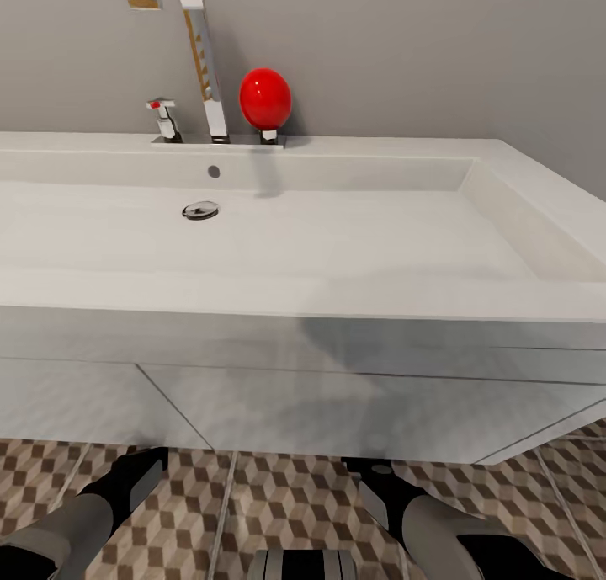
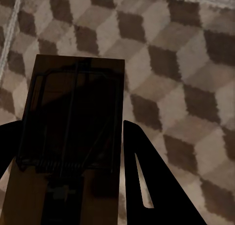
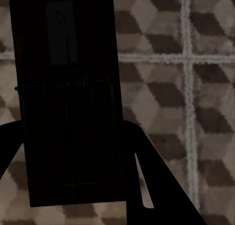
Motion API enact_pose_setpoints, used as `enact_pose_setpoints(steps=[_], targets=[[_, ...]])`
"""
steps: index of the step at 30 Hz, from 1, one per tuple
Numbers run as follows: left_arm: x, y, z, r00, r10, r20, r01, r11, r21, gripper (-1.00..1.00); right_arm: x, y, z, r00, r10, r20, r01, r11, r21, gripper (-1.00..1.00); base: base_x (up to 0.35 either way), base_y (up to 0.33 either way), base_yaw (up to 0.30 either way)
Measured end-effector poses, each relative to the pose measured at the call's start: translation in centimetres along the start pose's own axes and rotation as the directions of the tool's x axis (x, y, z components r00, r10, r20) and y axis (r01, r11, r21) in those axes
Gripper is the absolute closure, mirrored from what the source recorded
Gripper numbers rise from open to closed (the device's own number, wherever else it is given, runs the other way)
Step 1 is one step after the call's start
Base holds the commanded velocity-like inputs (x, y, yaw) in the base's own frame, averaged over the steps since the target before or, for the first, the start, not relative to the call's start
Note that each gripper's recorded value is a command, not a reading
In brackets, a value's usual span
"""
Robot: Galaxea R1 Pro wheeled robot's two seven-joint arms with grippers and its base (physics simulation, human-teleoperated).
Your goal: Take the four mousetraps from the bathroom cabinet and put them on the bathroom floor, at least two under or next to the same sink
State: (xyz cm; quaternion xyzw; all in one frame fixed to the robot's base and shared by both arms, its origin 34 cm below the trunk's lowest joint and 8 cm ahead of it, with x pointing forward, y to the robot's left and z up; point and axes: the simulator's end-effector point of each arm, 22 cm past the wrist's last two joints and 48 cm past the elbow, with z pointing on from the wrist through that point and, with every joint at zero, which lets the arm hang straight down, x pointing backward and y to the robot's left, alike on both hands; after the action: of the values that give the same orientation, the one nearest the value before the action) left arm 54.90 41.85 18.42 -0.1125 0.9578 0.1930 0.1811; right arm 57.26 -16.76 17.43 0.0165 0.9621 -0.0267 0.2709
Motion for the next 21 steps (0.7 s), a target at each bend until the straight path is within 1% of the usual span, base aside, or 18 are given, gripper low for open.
enact_pose_setpoints(steps=[6, 11, 17, 19, 21], targets=[[0.3, -0.2, 0.6, 1.0, 0.002, -0.009, -0.002, 1.0, -0.002, 1.0, -0.1, -0.1, 0.6, 1.0, 0.004, 0.009, -0.004, 1.0, 0.003, 1.0, 0.0, 0.0, 0.0], [0.3, -0.2, 0.6, 1.0, -0.003, -0.01, 0.003, 1.0, -0.001, 1.0, -0.1, -0.1, 0.6, 1.0, 0.004, 0.009, -0.004, 1.0, 0.003, 1.0, 0.0, 0.0, 0.0], [0.4, -0.4, 0.7, 1.0, 0.001, -0.012, -0.001, 1.0, -0.001, 1.0, -0.1, -0.1, 0.8, 1.0, 0.004, 0.007, -0.004, 1.0, 0.003, 1.0, 0.0, 0.0, 0.0], [0.5, -0.5, 1.0, 1.0, 0.005, -0.015, -0.005, 1.0, -0.001, 1.0, 0.1, 0.0, 1.0, 1.0, -0.006, 0.002, 0.006, 1.0, 0.001, 1.0, 0.0, 0.0, 0.0], [0.5, -0.5, 1.0, 1.0, 0.004, -0.015, -0.004, 1.0, -0.001, 1.0, 0.1, 0.0, 1.0, 1.0, -0.007, 0.002, 0.007, 1.0, 0.001, 1.0, 0.0, 0.0, 0.0]])
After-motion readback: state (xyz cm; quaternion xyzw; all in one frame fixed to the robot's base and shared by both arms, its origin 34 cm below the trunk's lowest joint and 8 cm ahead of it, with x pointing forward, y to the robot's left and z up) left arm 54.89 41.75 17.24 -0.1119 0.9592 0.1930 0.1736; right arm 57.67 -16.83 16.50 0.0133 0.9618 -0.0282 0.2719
